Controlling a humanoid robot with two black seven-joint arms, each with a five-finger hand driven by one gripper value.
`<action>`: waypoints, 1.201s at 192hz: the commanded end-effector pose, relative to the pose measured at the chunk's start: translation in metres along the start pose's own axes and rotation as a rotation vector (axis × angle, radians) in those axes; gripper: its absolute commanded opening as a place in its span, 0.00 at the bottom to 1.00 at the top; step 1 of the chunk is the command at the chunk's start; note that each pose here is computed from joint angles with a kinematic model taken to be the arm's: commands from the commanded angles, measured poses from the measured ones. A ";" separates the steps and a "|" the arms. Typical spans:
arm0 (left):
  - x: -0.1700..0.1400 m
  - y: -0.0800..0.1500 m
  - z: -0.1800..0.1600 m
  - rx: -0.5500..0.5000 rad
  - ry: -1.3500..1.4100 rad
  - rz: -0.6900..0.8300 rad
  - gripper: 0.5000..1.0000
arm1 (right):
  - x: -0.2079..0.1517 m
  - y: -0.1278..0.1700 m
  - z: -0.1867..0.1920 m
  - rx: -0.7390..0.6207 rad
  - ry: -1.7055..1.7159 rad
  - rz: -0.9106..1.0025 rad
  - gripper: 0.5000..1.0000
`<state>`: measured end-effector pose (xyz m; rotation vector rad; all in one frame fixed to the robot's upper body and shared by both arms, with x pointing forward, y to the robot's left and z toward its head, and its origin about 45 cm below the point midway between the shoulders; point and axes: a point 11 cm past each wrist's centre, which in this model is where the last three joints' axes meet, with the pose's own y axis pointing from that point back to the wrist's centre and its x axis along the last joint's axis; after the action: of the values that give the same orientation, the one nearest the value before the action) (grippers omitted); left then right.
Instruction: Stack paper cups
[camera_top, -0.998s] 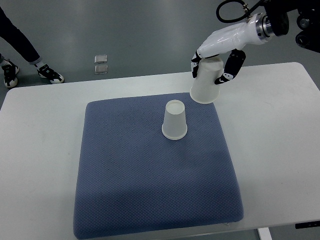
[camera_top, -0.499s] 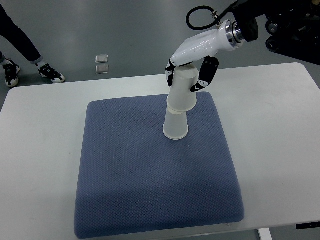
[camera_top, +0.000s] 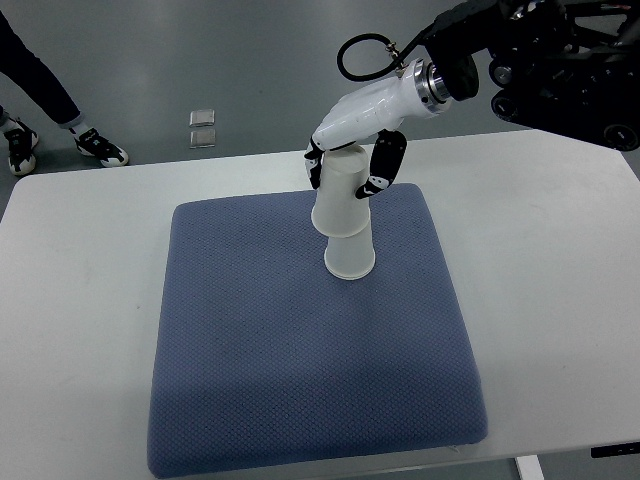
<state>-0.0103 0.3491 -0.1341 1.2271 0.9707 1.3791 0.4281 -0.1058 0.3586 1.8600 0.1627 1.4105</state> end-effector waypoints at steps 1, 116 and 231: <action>0.000 0.000 0.000 0.000 0.000 0.000 1.00 | -0.002 -0.001 0.004 -0.008 -0.005 0.004 0.39; 0.000 0.000 0.000 0.000 0.000 0.000 1.00 | -0.021 -0.008 0.014 -0.018 -0.046 0.010 0.65; 0.000 0.000 0.000 0.000 0.000 0.000 1.00 | -0.020 -0.005 0.018 -0.026 -0.054 0.019 0.82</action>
<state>-0.0104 0.3491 -0.1341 1.2271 0.9710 1.3792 0.4352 -0.1185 0.3362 1.8856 0.1138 1.3666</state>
